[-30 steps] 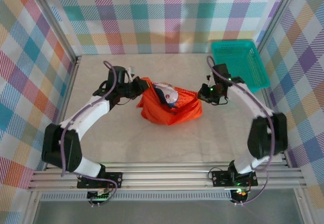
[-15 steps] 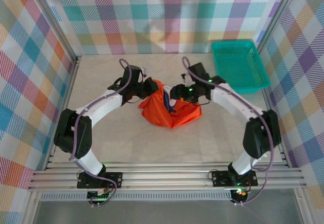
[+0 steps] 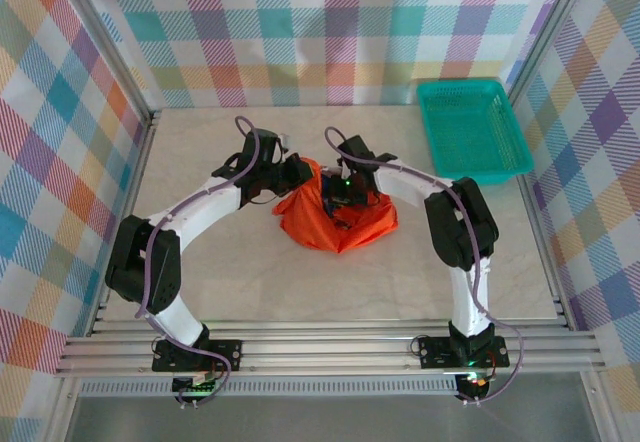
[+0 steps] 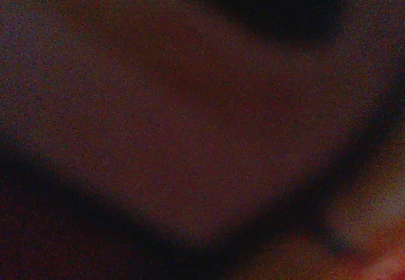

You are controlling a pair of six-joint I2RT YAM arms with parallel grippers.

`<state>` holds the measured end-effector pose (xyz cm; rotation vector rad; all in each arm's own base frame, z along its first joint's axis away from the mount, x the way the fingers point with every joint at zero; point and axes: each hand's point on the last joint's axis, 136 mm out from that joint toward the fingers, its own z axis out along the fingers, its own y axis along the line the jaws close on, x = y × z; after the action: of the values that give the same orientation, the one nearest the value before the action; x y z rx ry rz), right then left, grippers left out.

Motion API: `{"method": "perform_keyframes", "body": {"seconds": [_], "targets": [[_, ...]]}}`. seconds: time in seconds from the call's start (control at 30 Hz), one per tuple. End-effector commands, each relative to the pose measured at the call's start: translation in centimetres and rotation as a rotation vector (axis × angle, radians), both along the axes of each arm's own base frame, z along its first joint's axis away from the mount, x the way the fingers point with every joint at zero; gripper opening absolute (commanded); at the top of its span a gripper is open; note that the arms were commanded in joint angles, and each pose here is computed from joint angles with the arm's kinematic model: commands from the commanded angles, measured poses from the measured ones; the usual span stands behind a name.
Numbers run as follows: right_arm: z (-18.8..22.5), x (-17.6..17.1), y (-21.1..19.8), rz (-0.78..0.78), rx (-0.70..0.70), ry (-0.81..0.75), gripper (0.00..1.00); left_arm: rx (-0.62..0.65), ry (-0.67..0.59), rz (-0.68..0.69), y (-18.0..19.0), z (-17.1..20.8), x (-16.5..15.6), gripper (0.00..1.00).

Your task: Fold the inside-out t-shirt

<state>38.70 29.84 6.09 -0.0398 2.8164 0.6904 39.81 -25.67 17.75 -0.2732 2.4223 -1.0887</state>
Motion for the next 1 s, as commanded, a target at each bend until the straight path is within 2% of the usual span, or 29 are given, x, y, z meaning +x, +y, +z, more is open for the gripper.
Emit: {"method": "perform_keyframes", "body": {"seconds": [0.0, 0.2, 0.37, 0.47, 0.6, 0.63, 0.73, 0.77, 0.83, 0.97], "targets": [[3.8, 0.1, -0.4, 0.028, 0.004, -0.048, 0.00, 0.046, -0.060, -0.019, 0.7, 2.1, -0.5, 0.00], [15.7, -6.6, -1.5, 0.232, 0.175, -0.078, 0.00, 0.148, -0.049, -0.011, 4.2, 2.7, 0.8, 0.00], [26.8, -10.2, -4.8, 0.268, 0.517, -0.169, 0.00, 0.173, -0.023, 0.000, 6.3, 2.4, 2.8, 0.00], [30.8, -10.4, -6.8, 0.259, 0.732, -0.195, 0.00, 0.153, -0.007, 0.007, 6.4, 1.9, 3.2, 0.00], [30.3, -8.2, -8.2, 0.189, 0.837, -0.160, 0.00, 0.131, -0.005, 0.011, 6.2, 1.1, 2.9, 0.00], [29.5, -7.5, -8.3, 0.161, 0.840, -0.139, 0.00, 0.133, -0.014, 0.007, 6.3, 1.2, 2.7, 0.03], [27.0, -5.5, -8.7, 0.077, 0.805, -0.092, 0.00, 0.123, -0.086, -0.042, 6.0, 2.6, 1.6, 0.43], [26.1, -4.8, -8.9, 0.052, 0.806, -0.072, 0.00, 0.119, -0.127, -0.072, 5.6, 3.5, 1.0, 0.51], [24.8, -3.8, -9.2, 0.022, 0.821, -0.040, 0.00, 0.117, -0.212, -0.152, 4.5, 5.0, -0.6, 0.59], [23.4, -2.9, -9.3, 0.012, 0.819, -0.013, 0.00, 0.064, -0.260, -0.336, 1.1, 5.4, -4.3, 0.61]]}}
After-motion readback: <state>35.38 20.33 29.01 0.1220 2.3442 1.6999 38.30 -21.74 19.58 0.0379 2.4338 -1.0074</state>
